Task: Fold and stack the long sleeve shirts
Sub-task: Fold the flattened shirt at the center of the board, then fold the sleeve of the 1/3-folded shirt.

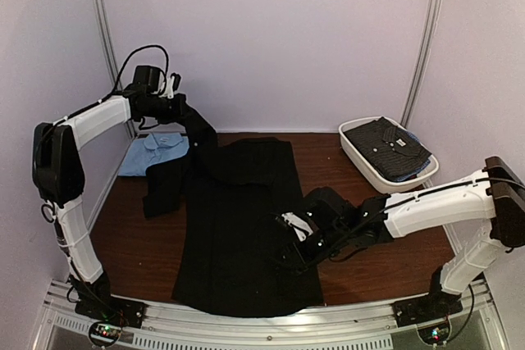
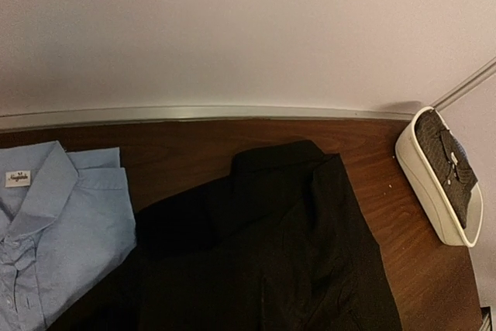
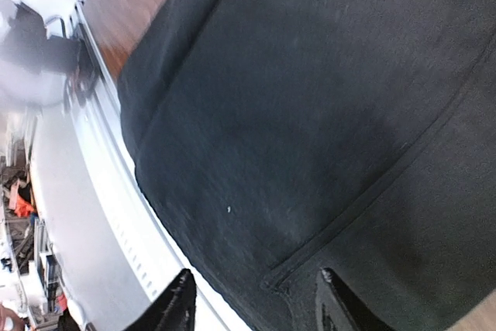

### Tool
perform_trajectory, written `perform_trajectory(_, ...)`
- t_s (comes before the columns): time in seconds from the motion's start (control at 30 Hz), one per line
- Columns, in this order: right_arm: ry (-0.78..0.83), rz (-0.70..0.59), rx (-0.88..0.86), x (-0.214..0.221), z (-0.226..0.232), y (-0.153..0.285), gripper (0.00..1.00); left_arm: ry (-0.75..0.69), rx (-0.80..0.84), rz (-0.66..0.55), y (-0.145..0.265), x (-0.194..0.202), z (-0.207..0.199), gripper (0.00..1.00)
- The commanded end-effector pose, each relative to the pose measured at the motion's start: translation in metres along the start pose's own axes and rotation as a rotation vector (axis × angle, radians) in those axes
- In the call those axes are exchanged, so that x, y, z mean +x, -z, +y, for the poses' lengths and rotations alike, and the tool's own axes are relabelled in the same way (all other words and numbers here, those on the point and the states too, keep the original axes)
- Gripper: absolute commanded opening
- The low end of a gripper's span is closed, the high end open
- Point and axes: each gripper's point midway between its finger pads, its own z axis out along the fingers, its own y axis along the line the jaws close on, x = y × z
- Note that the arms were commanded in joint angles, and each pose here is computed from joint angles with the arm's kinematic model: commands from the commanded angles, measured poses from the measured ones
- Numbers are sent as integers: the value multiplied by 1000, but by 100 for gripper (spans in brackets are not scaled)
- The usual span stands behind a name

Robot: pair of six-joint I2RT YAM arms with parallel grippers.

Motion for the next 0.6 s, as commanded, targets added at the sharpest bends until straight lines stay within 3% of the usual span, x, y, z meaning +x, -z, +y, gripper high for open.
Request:
perform_trajectory(0.0,3,-201,63,-50,-3,34,56,-69,156,-54,29,-11,-44,0)
perform_trajectory(0.37,-125,-732,198,-149,-44,144,72,-139,333,94,38,62,-106,0)
perform_trajectory(0.57,-168,-928,244,-183,-66,197,99,-191,412,185,38,109,-142,0)
